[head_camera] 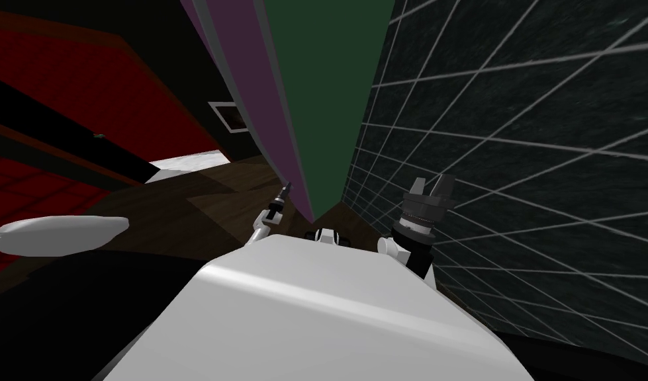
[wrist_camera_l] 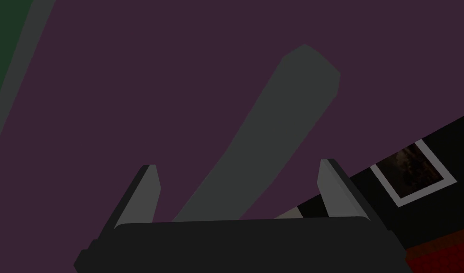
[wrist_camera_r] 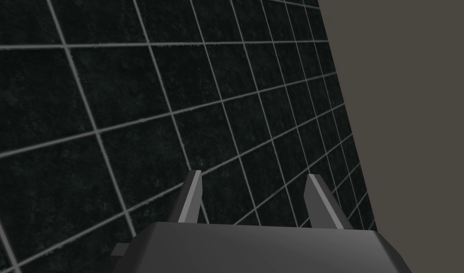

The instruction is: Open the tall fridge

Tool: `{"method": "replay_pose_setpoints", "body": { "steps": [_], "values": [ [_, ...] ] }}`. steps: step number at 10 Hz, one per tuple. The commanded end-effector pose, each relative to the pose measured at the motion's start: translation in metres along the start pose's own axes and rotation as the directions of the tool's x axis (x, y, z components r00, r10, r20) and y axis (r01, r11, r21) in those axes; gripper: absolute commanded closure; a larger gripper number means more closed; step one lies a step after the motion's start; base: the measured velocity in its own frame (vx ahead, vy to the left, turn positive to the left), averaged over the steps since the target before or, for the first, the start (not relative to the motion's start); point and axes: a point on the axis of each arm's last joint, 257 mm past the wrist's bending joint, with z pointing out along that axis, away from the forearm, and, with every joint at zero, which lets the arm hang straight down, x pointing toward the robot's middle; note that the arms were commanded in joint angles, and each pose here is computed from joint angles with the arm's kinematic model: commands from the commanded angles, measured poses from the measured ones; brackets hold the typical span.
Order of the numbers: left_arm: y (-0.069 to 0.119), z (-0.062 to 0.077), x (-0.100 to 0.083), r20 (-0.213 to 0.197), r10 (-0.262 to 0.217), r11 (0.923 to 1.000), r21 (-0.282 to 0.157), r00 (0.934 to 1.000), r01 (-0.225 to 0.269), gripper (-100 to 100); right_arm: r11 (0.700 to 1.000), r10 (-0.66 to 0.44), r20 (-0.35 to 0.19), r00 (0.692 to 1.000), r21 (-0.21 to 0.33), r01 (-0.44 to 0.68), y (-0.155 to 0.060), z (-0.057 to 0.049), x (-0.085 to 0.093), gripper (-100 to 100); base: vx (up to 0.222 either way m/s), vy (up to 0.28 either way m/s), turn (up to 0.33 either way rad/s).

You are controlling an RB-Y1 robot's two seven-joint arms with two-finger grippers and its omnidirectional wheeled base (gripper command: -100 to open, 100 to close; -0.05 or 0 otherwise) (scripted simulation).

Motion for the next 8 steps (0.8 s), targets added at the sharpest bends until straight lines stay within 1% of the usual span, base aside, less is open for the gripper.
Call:
{"method": "replay_pose_setpoints", "body": {
  "steps": [1, 4, 8],
  "values": [
    [0.003, 0.01, -0.019, 0.002, 0.037, 0.999, -0.024, 0.9993, -0.037, -100, 1.0, 0.0, 0.0, 1.0, 0.0, 0.0, 0.0, 0.0, 0.0, 0, -0.051, -0.035, -0.028],
    [0.007, 0.021, -0.045, 0.008, 0.082, 0.9953, -0.052, 0.9966, -0.082, -100, 1.0, 0.0, 0.0, 1.0, 0.0, 0.0, 0.0, 0.0, 0.0, 0, -0.04, -0.049, -0.031],
    [0.01, 0.035, -0.075, 0.019, 0.129, 0.9877, -0.092, 0.9915, -0.126, -100, 1.0, 0.0, 0.0, 1.0, 0.0, 0.0, 0.0, 0.0, 0.0, 0, -0.05, -0.04, -0.028]
  ]
}}
